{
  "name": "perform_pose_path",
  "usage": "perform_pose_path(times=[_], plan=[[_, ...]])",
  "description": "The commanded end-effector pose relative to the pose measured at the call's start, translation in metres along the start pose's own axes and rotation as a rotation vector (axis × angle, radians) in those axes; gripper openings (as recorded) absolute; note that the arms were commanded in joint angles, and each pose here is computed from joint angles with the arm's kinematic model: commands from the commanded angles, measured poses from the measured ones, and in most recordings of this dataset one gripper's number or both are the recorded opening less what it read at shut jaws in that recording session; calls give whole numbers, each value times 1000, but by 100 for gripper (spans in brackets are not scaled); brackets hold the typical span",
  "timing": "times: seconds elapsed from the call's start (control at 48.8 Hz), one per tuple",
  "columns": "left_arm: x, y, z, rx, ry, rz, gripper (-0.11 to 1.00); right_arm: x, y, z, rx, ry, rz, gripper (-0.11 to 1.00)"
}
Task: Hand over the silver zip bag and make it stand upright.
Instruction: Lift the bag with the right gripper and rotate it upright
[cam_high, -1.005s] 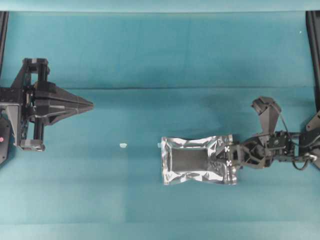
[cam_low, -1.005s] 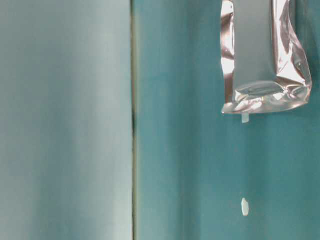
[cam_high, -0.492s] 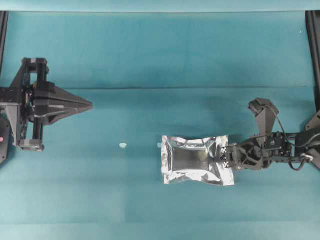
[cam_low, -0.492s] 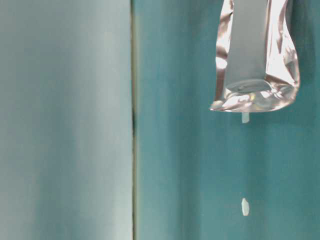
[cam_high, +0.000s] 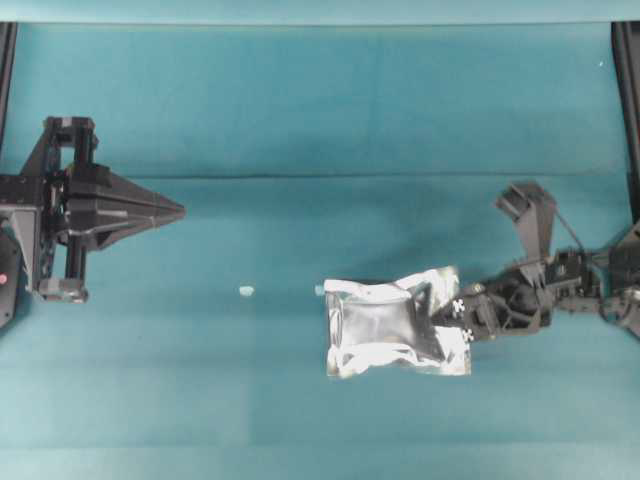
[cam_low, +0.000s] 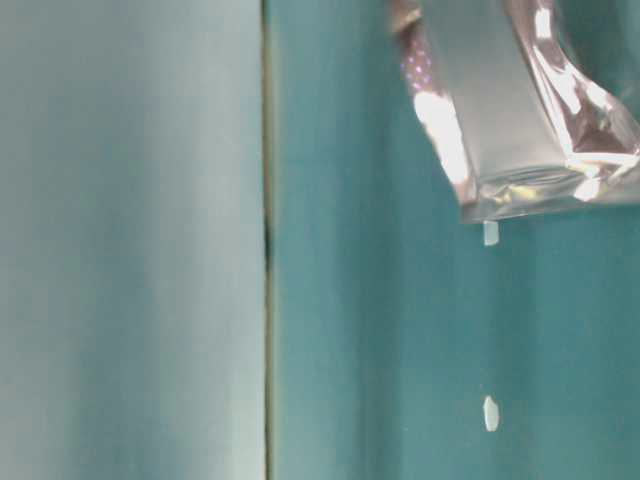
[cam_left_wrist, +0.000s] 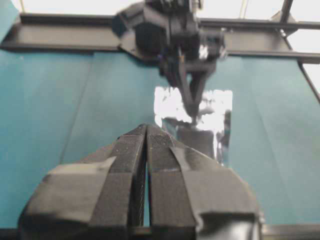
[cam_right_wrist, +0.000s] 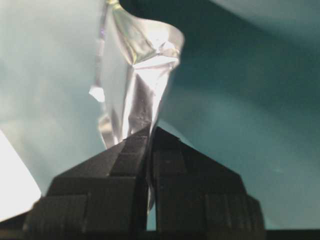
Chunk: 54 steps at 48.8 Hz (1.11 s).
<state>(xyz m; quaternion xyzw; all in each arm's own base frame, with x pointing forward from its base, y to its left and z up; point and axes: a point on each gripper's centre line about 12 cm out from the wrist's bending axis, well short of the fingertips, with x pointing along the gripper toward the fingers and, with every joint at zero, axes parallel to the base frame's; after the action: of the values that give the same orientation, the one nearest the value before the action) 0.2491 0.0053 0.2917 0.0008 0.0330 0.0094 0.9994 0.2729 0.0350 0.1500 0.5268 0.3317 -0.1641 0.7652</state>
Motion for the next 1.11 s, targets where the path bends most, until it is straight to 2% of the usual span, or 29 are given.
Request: perform_pose_path(times=[0.0,0.205,0.451,0.574,0.697,0.861,1.087], plan=[[0,0,5,0,-15,-2,-1,-16,23,15,-99,39,-10,1],[0,0,3,0,-12,-2,-1,-45,46,35,-274,156,-109,1],[0,0,3,-15,-12,-2,-1,-58,70,48,-470,231,-195,1],[-1,0,1,-43,-6,-2,-1,-53,83,55,-542,264,-222,1],[-2,0,-2,-64,-1,-2,-1,-42,97,60,-642,313,-251,1],[-5,0,-2,-70,-8,-2,-1,-25,120,71,-808,389,-307,1],[-9,0,-8,-71,26,1,-1,-9,148,98,-988,406,-409,1]])
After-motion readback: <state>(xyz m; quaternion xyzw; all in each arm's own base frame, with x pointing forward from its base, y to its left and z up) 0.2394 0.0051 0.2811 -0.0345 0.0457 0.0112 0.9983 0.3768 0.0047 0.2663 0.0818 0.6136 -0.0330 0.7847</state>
